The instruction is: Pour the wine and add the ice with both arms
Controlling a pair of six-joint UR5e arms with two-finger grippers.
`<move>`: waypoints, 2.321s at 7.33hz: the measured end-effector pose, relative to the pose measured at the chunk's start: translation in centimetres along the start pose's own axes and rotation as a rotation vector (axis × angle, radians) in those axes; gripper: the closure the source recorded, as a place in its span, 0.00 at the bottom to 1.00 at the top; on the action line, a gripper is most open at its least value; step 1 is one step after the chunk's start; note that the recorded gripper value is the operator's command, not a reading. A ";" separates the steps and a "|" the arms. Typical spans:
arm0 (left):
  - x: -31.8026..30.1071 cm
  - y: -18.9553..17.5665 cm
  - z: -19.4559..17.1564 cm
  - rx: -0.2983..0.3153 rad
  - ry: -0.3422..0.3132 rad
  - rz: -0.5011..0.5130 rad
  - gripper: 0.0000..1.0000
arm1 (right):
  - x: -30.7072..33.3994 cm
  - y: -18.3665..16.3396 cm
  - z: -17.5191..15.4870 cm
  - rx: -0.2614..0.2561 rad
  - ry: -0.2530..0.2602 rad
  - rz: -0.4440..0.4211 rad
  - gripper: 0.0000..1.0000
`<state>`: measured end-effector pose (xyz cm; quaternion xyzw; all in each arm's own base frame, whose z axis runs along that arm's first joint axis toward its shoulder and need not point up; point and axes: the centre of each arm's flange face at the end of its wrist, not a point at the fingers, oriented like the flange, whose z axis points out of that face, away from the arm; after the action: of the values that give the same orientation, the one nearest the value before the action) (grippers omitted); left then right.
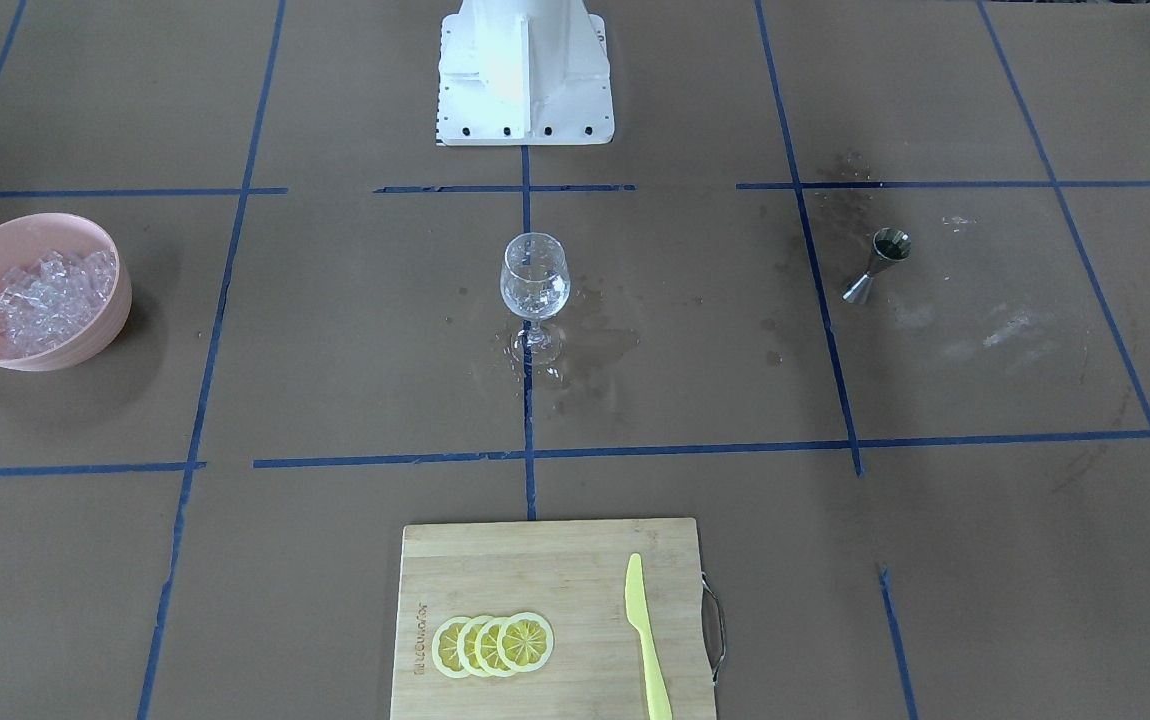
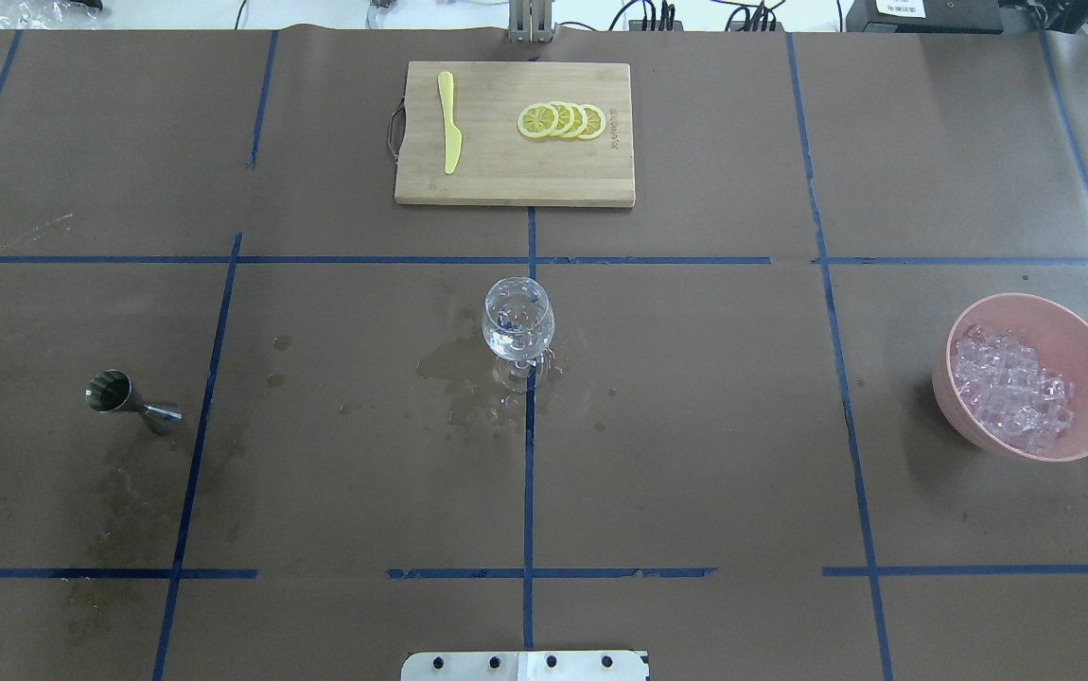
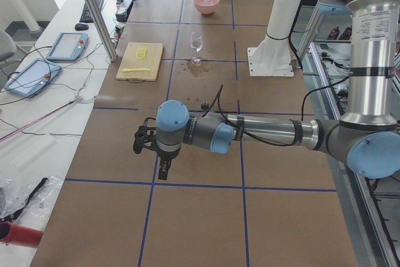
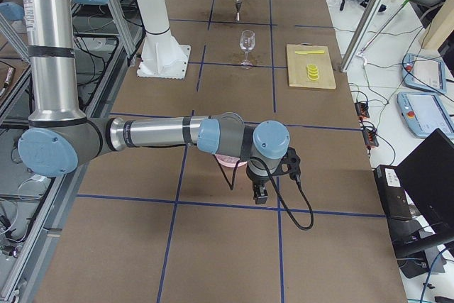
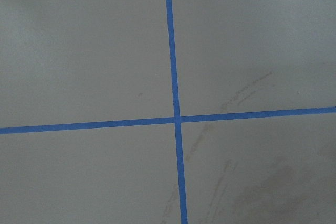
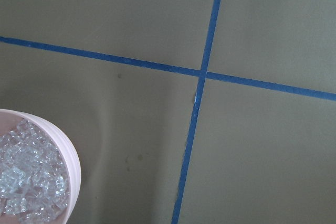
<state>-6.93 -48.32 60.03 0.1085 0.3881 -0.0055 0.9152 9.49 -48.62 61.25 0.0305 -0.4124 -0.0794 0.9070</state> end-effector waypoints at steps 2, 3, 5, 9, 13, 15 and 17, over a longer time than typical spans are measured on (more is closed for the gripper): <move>1.3 -0.4 -0.1 0.002 0.004 0.026 0.00 | -0.2 -0.1 -0.4 0.003 0.019 0.000 0.00; 2.3 -0.6 -0.2 0.004 0.006 0.043 0.00 | -0.5 -0.2 -0.3 -0.003 0.031 -0.006 0.00; 3.9 -0.9 -0.3 0.010 0.013 0.075 0.00 | -1.3 -0.5 0.4 -0.020 0.043 -0.025 0.00; 4.2 -0.3 -0.1 0.004 0.021 0.084 0.00 | -1.8 -0.7 0.6 -0.023 0.042 -0.047 0.00; 4.9 -0.3 -0.8 0.020 0.026 0.103 0.00 | -2.8 -1.1 1.5 -0.043 0.049 -0.070 0.00; 5.5 -0.4 -1.4 0.031 0.028 0.112 0.00 | -2.8 -1.0 1.6 -0.035 0.051 -0.081 0.00; 6.2 -0.9 -2.0 0.084 0.033 0.164 0.00 | -2.8 -0.9 1.6 -0.012 0.057 -0.100 0.00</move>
<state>-4.10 -48.37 54.06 0.1783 0.3923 0.0552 0.9007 6.39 -49.06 60.10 0.0476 -0.3839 -0.1261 0.9135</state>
